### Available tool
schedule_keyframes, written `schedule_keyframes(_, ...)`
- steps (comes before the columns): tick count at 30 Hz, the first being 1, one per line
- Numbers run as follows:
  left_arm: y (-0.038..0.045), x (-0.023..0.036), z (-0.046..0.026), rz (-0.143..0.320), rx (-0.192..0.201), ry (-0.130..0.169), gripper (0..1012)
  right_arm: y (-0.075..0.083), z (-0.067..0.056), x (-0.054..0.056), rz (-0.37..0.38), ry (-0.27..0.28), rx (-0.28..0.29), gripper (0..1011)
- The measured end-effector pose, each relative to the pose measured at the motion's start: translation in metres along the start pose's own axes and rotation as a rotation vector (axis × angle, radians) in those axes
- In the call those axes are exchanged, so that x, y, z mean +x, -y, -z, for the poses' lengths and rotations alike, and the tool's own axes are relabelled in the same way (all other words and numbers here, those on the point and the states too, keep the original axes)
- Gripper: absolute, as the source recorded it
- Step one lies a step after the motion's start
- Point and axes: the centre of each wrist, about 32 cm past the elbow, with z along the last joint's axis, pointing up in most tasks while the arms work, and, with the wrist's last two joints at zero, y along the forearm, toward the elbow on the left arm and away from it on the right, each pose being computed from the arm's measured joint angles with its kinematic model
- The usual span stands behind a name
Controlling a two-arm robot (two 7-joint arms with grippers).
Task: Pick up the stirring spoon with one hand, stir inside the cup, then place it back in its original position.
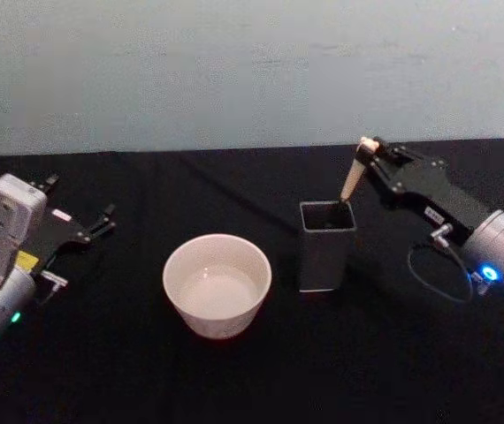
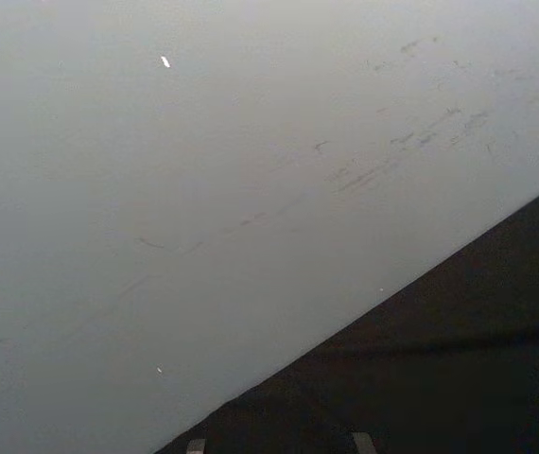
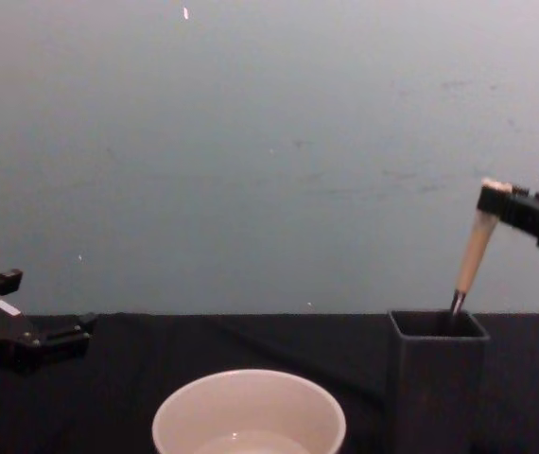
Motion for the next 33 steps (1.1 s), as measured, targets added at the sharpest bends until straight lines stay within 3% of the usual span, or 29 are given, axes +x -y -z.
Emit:
schedule_keyframes(16, 0.0000, 0.0000, 0.0000, 0.000, 0.000, 0.000, 1001, -0.013, -0.032, -0.003, -0.040, 0.021, 0.141, 211)
schedule_keyframes(24, 0.0000, 0.0000, 0.0000, 0.000, 0.000, 0.000, 1001, -0.024, -0.034, -0.011, -0.082, 0.021, 0.155, 211)
schedule_keyframes(33, 0.0000, 0.0000, 0.0000, 0.000, 0.000, 0.000, 1001, -0.042, -0.024, -0.024, -0.164, 0.037, 0.115, 211)
